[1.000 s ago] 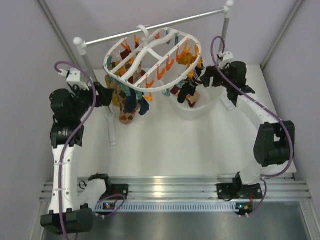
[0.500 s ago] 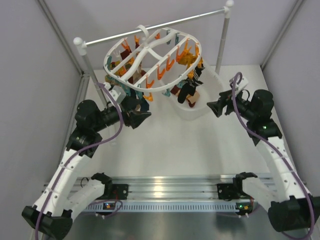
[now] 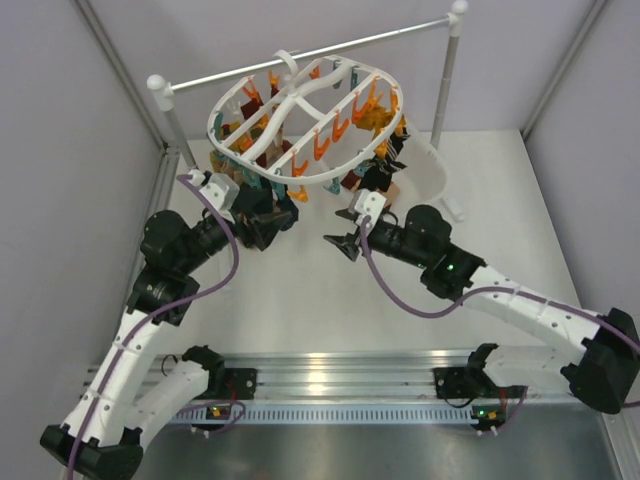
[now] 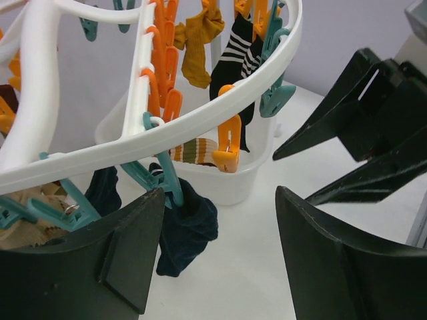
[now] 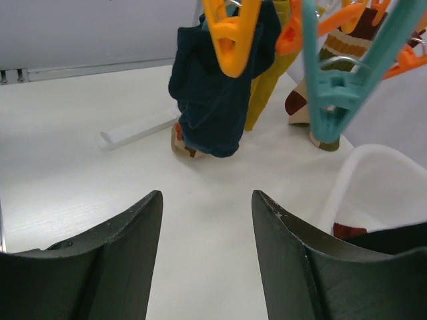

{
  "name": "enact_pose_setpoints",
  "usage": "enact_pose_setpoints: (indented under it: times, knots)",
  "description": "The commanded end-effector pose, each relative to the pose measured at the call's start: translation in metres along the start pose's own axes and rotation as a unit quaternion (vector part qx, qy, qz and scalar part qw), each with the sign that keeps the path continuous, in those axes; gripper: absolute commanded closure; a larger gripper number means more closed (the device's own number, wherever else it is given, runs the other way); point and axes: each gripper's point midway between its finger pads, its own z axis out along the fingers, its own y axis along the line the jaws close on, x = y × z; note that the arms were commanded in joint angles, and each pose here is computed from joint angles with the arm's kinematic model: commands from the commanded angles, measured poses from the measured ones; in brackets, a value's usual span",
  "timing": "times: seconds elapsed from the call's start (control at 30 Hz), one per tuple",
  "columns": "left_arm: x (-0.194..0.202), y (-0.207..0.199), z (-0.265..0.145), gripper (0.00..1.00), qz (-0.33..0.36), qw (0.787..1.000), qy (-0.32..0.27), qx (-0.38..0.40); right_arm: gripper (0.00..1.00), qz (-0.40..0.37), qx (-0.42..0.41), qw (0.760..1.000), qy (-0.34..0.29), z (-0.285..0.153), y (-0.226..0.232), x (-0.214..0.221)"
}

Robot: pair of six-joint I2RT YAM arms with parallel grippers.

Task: Clip the socks to the hanger
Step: Open the clamp at the hanger.

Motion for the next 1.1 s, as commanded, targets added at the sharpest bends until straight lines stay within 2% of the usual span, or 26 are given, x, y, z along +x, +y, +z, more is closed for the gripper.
enact_pose_setpoints:
  times: [0.0,0.23,0.43,0.67,0.8,0.9,0.93,1.07]
  knots:
    - [-0.013,0.008,-0.01,0.27,0.013,0.999,-0.015,-0.039,0.44,-0.038,0.068,0.993,-0.091,0.022,-0.015,-0.052]
    - [-0.015,0.006,-0.021,0.25,0.011,0.999,-0.008,-0.049,0.46,-0.017,0.114,0.987,-0.115,0.055,-0.025,-0.054]
    - [-0.017,0.007,-0.02,0.25,0.014,0.999,-0.014,-0.048,0.48,-0.017,0.12,0.982,-0.146,0.069,-0.031,-0.073]
    - [-0.023,0.011,-0.015,0.24,0.016,0.998,-0.023,-0.056,0.49,-0.026,0.077,0.982,-0.169,0.075,-0.018,-0.086]
    - [-0.026,0.01,-0.012,0.24,0.016,0.998,-0.031,-0.048,0.55,-0.028,0.065,0.983,-0.168,0.075,-0.013,-0.086]
    - [-0.029,0.005,-0.008,0.24,0.016,0.999,-0.038,-0.031,0.65,-0.031,0.059,0.984,-0.167,0.076,-0.012,-0.087]
    - [-0.031,0.002,-0.007,0.24,0.017,0.999,-0.042,-0.022,0.71,-0.031,0.053,0.984,-0.168,0.077,-0.01,-0.088]
    - [-0.039,-0.006,-0.003,0.25,0.009,0.998,-0.06,0.005,0.77,-0.027,0.05,0.984,-0.167,0.077,-0.01,-0.091]
